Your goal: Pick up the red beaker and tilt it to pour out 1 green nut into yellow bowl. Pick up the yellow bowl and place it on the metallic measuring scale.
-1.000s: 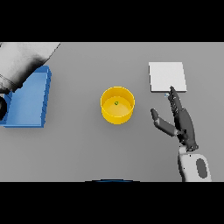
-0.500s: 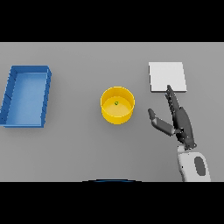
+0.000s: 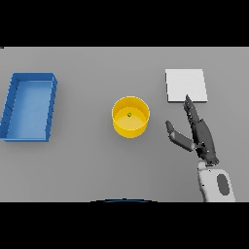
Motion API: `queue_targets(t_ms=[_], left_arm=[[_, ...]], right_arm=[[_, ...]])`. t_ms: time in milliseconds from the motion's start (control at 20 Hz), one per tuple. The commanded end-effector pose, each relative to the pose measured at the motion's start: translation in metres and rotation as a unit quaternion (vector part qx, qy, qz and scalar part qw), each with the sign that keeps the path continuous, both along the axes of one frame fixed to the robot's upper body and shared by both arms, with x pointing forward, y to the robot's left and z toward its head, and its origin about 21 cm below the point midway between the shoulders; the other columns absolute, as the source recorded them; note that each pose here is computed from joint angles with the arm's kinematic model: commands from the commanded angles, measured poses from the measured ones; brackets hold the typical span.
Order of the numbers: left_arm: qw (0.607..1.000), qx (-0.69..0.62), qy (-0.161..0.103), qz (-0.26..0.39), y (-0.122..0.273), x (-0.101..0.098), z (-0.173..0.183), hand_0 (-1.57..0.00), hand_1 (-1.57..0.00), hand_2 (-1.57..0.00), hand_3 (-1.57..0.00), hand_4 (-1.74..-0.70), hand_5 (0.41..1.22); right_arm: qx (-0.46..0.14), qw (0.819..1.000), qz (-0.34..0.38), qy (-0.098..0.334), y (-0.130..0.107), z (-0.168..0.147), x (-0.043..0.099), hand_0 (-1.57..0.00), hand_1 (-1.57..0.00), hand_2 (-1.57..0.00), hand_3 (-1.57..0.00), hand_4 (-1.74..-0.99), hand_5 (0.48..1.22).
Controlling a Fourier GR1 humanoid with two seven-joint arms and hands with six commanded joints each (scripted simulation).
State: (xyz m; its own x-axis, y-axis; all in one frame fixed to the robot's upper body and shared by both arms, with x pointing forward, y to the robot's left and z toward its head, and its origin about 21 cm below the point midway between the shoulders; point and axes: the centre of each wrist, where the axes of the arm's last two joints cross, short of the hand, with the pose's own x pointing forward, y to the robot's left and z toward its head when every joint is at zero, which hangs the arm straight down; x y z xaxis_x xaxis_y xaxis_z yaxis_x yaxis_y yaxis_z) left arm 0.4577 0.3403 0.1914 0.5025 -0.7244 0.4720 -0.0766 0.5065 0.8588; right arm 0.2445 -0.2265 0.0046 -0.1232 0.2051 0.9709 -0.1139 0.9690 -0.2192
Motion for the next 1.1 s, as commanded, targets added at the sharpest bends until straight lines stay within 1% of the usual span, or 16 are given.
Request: queue_targets(t_ms=[0, 150, 250, 300, 350, 450, 550, 600, 700, 750, 800, 850, 900, 950, 1000, 1050], left_arm=[[1.0, -0.015, 0.003, 0.014, 0.005, -0.005, -0.014, -1.57, -1.57, -1.57, -1.47, -1.74, 1.221], [0.998, -0.028, 0.007, 0.047, 0.014, -0.021, -0.04, -1.57, -1.57, -1.57, -1.52, -1.74, 1.221], [0.998, -0.027, -0.007, 0.053, 0.016, -0.03, -0.042, -1.57, -1.57, -1.57, -1.45, -1.74, 1.221], [0.998, -0.031, -0.01, 0.052, 0.015, -0.036, -0.048, -1.57, -1.57, -1.57, -1.41, -1.74, 1.221], [0.998, -0.032, -0.014, 0.051, 0.016, -0.041, -0.049, -1.57, -1.57, -1.57, -1.39, -1.74, 1.221], [0.998, -0.041, -0.012, 0.055, 0.013, -0.053, -0.055, -1.57, -1.57, -1.57, -1.34, -1.74, 1.221], [0.997, -0.046, -0.022, 0.061, 0.01, -0.058, -0.054, -1.57, -1.57, -1.57, -1.32, -1.74, 1.146], [0.997, -0.052, -0.02, 0.058, 0.01, -0.063, -0.062, -1.57, -1.57, -1.57, -1.37, -1.68, 1.106], [0.997, -0.059, -0.014, 0.049, 0.005, -0.07, -0.068, -1.57, -1.57, -1.57, -1.44, -1.59, 0.962], [0.997, -0.064, -0.008, 0.049, 0.004, -0.073, -0.07, -1.57, -1.57, -1.57, -1.27, -1.5, 0.896], [0.997, -0.065, 0.002, 0.037, 0.004, -0.078, -0.072, -1.57, -1.57, -1.57, -1.09, -1.37, 0.847], [0.997, -0.068, 0.008, 0.032, 0.004, -0.08, -0.072, -1.57, -1.57, -1.57, -0.93, -1.25, 0.81], [0.996, -0.085, 0.012, 0.011, 0.004, -0.085, -0.07, -1.57, -1.52, -1.41, -0.85, -1.13, 0.779], [0.995, -0.102, 0.019, -0.001, 0.004, -0.086, -0.068, -1.44, -1.29, -1.16, -0.71, -1.05, 0.757], [0.993, -0.113, 0.026, -0.01, 0.003, -0.091, -0.069, -1.23, -1.04, -0.93, -0.58, -0.97, 0.735], [0.992, -0.122, 0.025, -0.028, 0.001, -0.091, -0.064, -0.98, -0.83, -0.75, -0.46, -0.92, 0.716]], right_arm=[[-0.002, 1.0, 0.001, 0.001, 0.0, -0.003, -0.002, 0.0, 0.0, 0.0, 0.0, -1.306, 0.688], [-0.004, 1.0, 0.003, -0.002, 0.0, -0.003, -0.004, 0.0, 0.0, 0.0, 0.0, -1.304, 0.707], [-0.007, 1.0, 0.006, -0.005, 0.0, -0.003, -0.004, 0.0, 0.0, 0.0, 0.0, -1.309, 0.716], [-0.01, 1.0, 0.004, 0.001, 0.0, -0.002, -0.001, 0.0, 0.0, 0.0, 0.0, -1.309, 0.72], [-0.01, 1.0, 0.004, -0.002, 0.0, -0.001, 0.0, 0.0, 0.0, 0.0, 0.0, -1.315, 0.722], [-0.017, 1.0, 0.0, -0.003, 0.001, -0.002, -0.001, 0.0, 0.0, 0.0, 0.0, -1.327, 0.724], [-0.012, 1.0, 0.003, -0.001, 0.0, -0.001, -0.001, 0.0, 0.0, 0.0, 0.0, -1.335, 0.725], [-0.009, 1.0, 0.001, 0.001, 0.001, 0.0, 0.0, 0.0, 0.0, 0.0, 0.0, -1.336, 0.727], [-0.016, 1.0, -0.002, -0.005, 0.001, 0.001, 0.0, 0.0, 0.0, 0.0, 0.0, -1.326, 0.728], [-0.014, 1.0, 0.0, -0.007, 0.001, 0.002, -0.001, 0.0, 0.0, 0.0, 0.0, -1.326, 0.73], [-0.015, 1.0, -0.001, -0.005, 0.001, 0.002, -0.002, 0.0, 0.0, 0.0, 0.0, -1.326, 0.731], [-0.016, 1.0, 0.0, -0.005, 0.0, 0.002, -0.002, 0.0, 0.0, 0.0, 0.0, -1.327, 0.73], [-0.015, 1.0, -0.003, -0.005, 0.0, 0.002, -0.002, 0.0, 0.0, 0.0, 0.0, -1.325, 0.731], [-0.019, 1.0, -0.002, -0.005, 0.0, 0.003, -0.003, 0.0, 0.0, 0.0, 0.0, -1.32, 0.731], [-0.019, 1.0, -0.001, -0.001, 0.0, 0.0, -0.002, 0.0, 0.0, 0.0, 0.0, -1.32, 0.729], [-0.016, 1.0, -0.002, -0.005, -0.001, 0.001, -0.001, 0.0, 0.0, 0.0, 0.0, -1.321, 0.727]])
